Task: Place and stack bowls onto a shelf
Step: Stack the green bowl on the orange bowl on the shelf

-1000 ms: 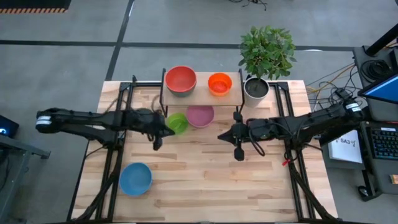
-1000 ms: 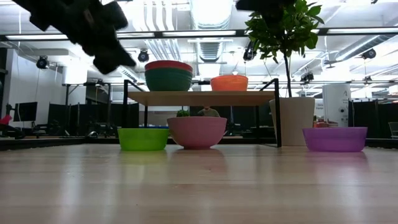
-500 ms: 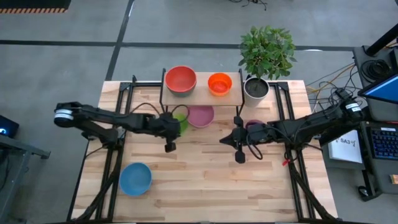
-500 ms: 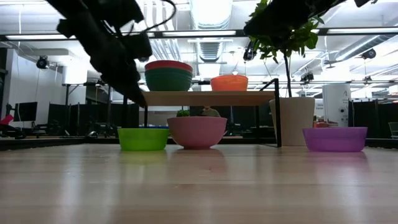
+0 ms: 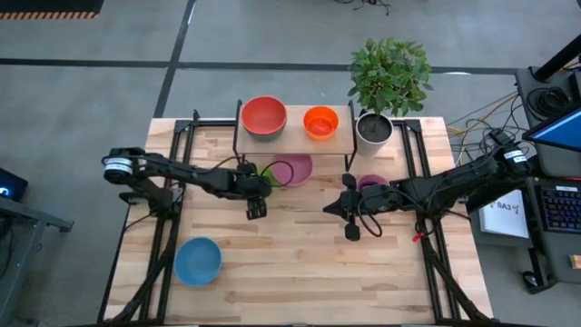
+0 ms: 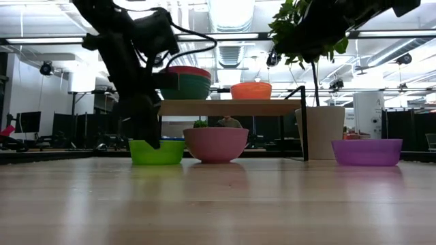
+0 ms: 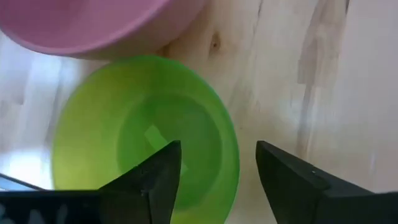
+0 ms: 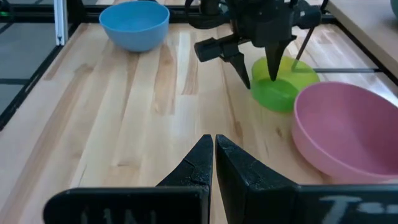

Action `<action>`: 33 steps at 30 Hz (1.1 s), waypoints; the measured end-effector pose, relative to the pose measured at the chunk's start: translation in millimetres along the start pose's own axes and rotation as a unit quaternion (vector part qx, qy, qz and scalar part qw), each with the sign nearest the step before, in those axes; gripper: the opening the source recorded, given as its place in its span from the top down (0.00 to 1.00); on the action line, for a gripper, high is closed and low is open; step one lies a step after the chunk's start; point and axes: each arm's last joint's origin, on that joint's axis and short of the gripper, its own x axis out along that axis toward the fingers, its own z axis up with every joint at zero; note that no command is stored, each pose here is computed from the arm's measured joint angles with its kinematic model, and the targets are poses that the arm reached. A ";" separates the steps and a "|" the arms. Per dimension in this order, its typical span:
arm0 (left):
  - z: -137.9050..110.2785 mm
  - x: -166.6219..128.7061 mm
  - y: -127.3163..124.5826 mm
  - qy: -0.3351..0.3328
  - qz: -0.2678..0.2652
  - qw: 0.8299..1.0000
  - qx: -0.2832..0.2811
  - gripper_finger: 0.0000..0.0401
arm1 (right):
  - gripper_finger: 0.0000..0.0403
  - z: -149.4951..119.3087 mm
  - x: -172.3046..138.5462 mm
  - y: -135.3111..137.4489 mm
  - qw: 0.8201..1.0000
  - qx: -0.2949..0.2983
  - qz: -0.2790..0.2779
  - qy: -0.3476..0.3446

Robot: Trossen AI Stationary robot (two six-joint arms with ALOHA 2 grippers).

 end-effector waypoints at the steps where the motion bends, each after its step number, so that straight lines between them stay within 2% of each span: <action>1: -0.2 2.2 -0.7 0.004 -0.001 1.000 0.001 0.53 | 0.98 -0.8 0.1 -0.1 1.000 0.001 0.000 0.001; 9: -3.6 17.3 -5.2 0.031 -0.001 1.000 0.004 0.65 | 0.98 -0.7 0.1 -0.1 1.000 0.002 0.000 0.000; 14: -4.1 16.5 -5.9 0.033 -0.012 0.999 0.002 0.84 | 0.98 -0.6 0.1 -0.2 1.000 0.002 -0.001 0.000; 18: -3.2 9.3 -5.8 0.030 -0.047 0.998 -0.008 0.98 | 0.98 -0.8 0.1 -0.2 1.000 0.003 0.000 0.001; 21: 2.2 -3.0 -7.3 0.027 -0.073 0.997 -0.007 0.98 | 0.98 -2.7 -1.0 0.6 1.000 0.004 0.000 0.011; 25: 18.8 -27.7 -13.2 0.014 -0.084 0.996 0.021 1.00 | 0.98 -5.5 -8.6 5.3 1.000 -0.003 0.011 0.022; 33: 74.5 -78.9 -17.2 -0.108 -0.095 0.983 0.111 1.00 | 0.98 -16.9 -37.0 5.5 0.999 0.005 0.030 -0.016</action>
